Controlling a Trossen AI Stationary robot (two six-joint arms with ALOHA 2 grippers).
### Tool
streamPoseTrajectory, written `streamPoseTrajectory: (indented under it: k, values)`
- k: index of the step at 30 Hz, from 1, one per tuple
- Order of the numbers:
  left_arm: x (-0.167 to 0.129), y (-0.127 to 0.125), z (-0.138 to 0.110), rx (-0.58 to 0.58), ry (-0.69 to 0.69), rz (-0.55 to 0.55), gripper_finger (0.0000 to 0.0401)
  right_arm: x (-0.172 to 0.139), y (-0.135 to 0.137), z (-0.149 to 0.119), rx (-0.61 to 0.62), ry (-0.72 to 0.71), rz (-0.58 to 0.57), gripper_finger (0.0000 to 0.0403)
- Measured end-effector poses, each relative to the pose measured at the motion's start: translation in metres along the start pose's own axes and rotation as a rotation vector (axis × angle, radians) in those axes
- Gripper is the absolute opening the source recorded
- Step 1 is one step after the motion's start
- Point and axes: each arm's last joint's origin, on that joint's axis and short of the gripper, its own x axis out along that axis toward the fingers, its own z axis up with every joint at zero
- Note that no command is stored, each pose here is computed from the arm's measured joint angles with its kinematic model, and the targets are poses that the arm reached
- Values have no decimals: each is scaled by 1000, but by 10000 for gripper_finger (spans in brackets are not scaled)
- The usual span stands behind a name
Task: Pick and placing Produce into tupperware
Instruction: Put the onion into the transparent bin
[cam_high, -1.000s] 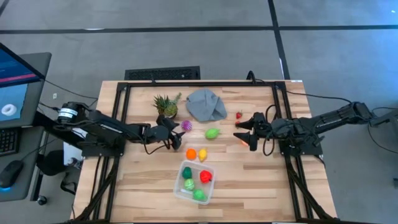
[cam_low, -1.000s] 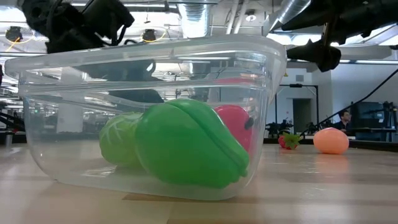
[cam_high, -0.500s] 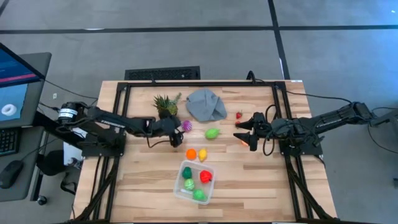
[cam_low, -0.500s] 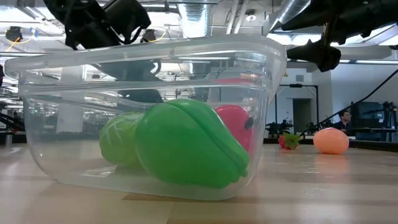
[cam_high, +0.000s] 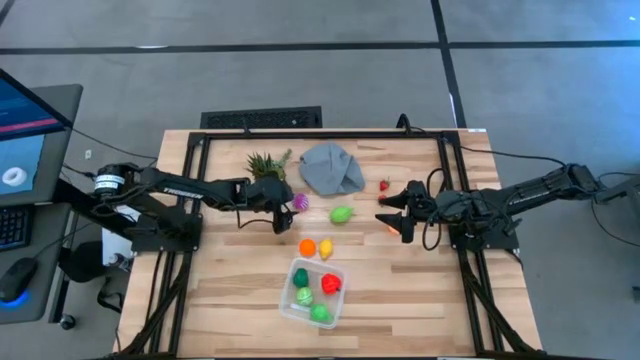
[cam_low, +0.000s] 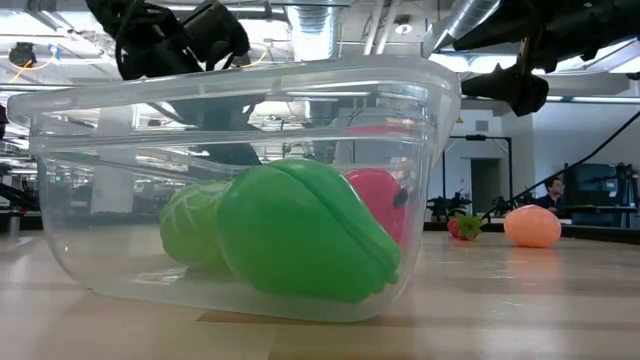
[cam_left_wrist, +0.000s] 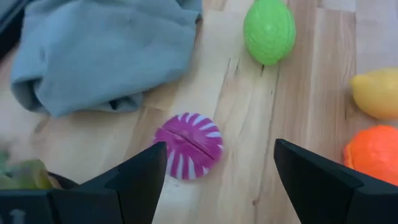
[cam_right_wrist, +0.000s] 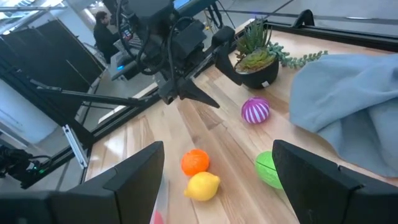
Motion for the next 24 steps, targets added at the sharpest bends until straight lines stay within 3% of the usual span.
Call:
streamPoseTrajectory:
  k: [12, 24]
  values:
    - [38, -4, 27, 208, 238, -7, 289, 5, 0, -4, 22, 27, -9, 322]
    - [44, 2, 60, 345, 272, 43, 289, 13, 9, -19, 29, 106, 7, 322]
